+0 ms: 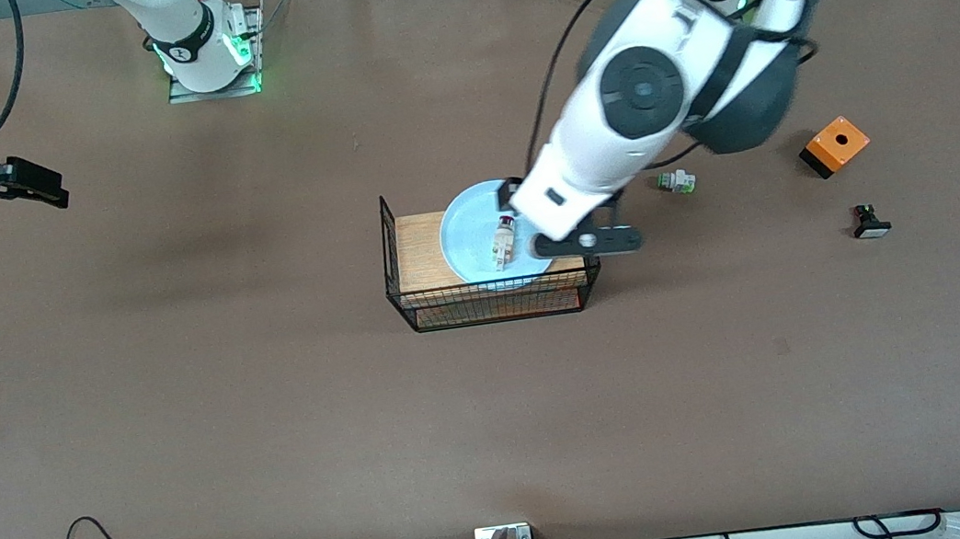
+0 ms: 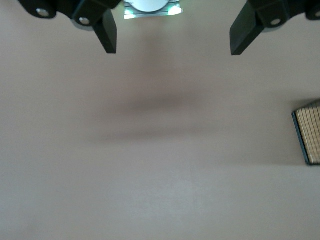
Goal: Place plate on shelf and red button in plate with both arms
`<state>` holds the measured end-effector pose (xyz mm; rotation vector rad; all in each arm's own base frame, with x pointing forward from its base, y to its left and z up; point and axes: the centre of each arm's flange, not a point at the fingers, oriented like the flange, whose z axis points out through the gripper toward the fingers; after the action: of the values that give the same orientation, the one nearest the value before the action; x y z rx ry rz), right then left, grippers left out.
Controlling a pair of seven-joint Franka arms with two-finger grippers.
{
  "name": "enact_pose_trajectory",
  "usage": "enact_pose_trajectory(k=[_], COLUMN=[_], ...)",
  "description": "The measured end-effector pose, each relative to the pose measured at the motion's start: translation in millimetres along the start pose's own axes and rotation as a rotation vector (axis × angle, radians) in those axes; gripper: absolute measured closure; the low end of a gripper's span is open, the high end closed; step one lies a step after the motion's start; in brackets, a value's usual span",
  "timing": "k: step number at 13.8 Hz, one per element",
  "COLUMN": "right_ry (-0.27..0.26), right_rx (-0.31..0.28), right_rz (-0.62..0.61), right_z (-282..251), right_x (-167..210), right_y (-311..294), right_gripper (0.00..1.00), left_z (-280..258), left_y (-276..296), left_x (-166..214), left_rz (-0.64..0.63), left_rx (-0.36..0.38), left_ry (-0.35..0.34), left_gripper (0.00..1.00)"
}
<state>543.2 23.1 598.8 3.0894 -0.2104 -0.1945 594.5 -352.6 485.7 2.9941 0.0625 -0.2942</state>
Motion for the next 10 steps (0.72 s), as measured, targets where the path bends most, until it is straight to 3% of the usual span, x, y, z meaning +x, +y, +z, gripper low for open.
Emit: enact_pose_trajectory(k=[3, 5, 8, 10], right_ry=[0.001, 0.001, 0.001, 0.001], right_rx=[-0.001, -0.001, -0.001, -0.001], right_rz=[-0.005, -0.137, -0.215, -0.222], right_z=[0, 0, 0, 0], right_x=[0, 0, 0, 0], right_y=[-2, -1, 1, 1], right_gripper=[0.0, 0.0, 0.0, 0.0], left_z=[-52, -83, -115, -119], left_y=[-84, -125, -173, -206], left_x=[9, -1, -5, -6], left_rz=[0.01, 0.083, 0.114, 0.111], left_rx=[0.088, 0.169, 0.186, 0.183], left_ry=[-0.004, -0.015, 0.01, 0.063], left_gripper=[0.0, 0.0, 0.0, 0.0])
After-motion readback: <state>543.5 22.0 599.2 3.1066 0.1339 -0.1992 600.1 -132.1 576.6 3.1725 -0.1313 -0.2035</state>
